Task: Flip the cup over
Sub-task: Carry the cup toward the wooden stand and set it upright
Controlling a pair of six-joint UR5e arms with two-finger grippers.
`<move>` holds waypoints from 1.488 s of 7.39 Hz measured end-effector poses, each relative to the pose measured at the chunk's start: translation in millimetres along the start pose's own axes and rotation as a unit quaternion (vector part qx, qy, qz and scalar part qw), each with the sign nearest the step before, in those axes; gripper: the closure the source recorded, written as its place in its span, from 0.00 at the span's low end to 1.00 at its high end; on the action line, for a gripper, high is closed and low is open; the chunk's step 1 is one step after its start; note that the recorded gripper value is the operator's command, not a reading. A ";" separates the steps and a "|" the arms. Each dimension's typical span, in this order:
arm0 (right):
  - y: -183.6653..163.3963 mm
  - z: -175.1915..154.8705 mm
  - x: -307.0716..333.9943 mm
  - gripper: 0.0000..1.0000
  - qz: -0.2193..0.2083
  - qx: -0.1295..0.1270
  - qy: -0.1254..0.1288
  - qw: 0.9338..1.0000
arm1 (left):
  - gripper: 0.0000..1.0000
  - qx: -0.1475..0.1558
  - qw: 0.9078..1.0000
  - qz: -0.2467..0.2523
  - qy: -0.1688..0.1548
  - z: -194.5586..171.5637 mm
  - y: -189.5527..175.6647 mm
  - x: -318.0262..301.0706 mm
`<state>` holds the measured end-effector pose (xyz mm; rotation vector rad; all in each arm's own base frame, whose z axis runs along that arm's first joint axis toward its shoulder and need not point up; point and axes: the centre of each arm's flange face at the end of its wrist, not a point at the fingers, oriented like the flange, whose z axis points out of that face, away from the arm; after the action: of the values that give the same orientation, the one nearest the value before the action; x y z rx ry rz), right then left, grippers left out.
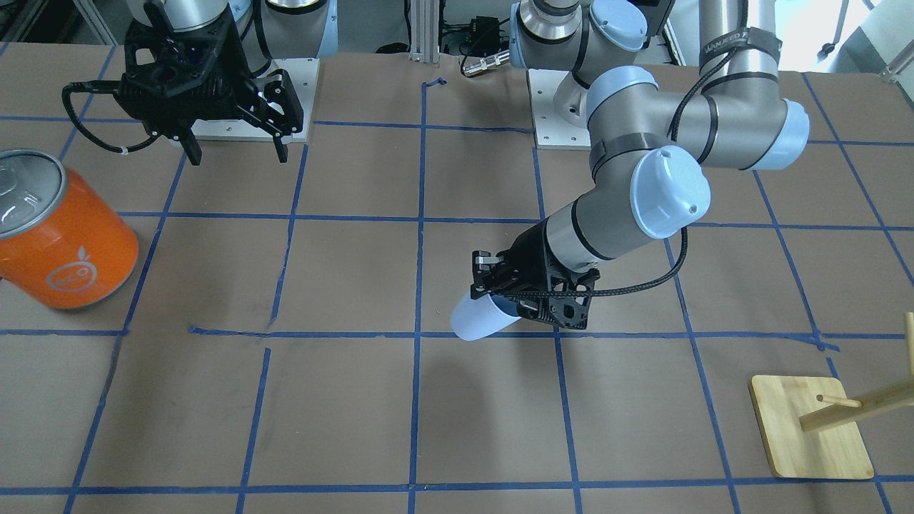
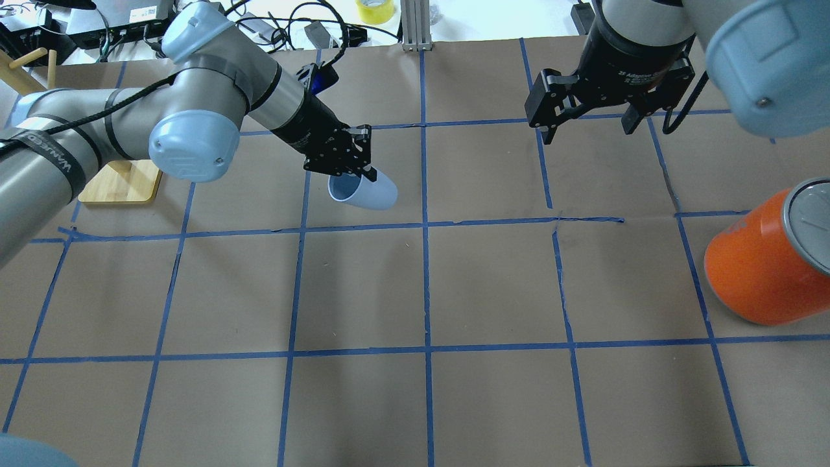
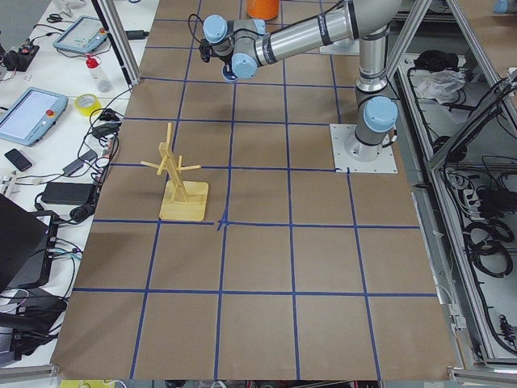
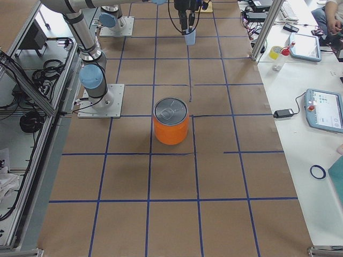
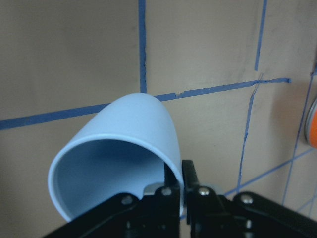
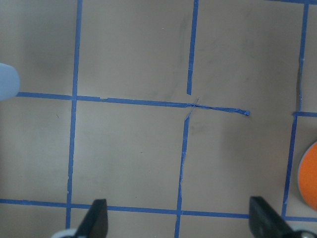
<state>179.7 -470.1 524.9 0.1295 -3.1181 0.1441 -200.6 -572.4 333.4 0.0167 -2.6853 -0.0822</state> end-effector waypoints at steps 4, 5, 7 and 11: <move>0.6 0.5 0.0 0.00 0.000 -0.001 0.001 1.000 | 1.00 0.055 0.973 0.020 -0.221 -98.9 -11.9 -15.9; 0.8 1.4 -0.2 0.00 0.000 -0.002 0.001 1.000 | 1.00 0.049 0.968 0.036 -0.243 -106.3 -22.5 -36.2; 1.1 2.3 -0.5 0.00 0.000 -0.003 0.001 1.000 | 1.00 0.024 0.961 0.075 -0.264 -95.4 -46.1 -67.6; 1.0 3.6 -0.8 0.00 0.002 -0.004 0.000 1.000 | 1.00 0.011 0.957 0.109 -0.269 -54.0 -96.2 -114.9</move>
<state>180.3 -469.4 521.2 0.1222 -3.1185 0.1332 -73.8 -668.6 325.5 -0.3423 -3.2094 0.0164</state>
